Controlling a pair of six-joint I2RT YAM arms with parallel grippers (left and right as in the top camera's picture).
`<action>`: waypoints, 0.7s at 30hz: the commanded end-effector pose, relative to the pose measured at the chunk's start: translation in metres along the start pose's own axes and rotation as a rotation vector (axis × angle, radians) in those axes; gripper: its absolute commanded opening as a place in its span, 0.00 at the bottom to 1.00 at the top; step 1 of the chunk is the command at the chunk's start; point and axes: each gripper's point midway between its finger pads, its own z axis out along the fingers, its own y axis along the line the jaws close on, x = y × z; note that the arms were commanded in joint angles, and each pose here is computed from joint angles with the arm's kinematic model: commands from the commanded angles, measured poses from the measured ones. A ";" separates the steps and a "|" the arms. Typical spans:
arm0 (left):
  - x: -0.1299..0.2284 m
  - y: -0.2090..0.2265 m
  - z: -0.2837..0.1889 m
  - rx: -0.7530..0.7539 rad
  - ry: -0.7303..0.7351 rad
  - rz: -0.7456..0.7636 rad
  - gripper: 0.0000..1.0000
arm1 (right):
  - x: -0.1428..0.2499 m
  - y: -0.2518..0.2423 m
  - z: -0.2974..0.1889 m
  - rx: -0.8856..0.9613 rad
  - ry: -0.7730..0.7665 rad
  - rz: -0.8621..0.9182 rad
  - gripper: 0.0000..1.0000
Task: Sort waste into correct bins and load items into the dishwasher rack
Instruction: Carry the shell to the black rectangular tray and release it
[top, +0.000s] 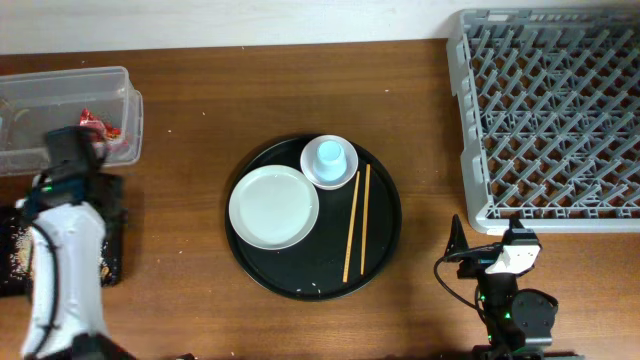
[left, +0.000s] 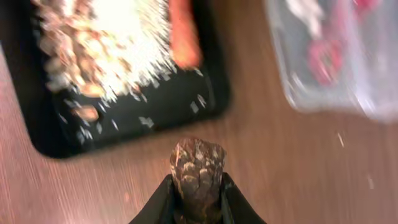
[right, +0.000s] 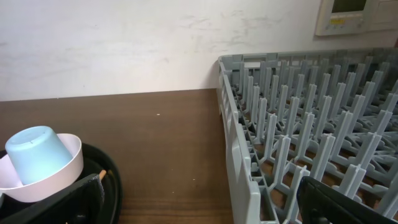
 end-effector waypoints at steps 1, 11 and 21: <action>-0.030 0.033 0.033 -0.114 -0.014 -0.093 0.20 | 0.004 -0.003 0.001 0.014 0.003 -0.006 0.98; -0.039 0.065 0.075 -0.252 0.013 -0.135 0.55 | 0.004 -0.003 0.001 0.014 0.003 -0.006 0.98; -0.022 -0.012 0.018 0.158 0.211 0.052 0.55 | 0.004 -0.003 0.001 0.014 0.003 -0.006 0.98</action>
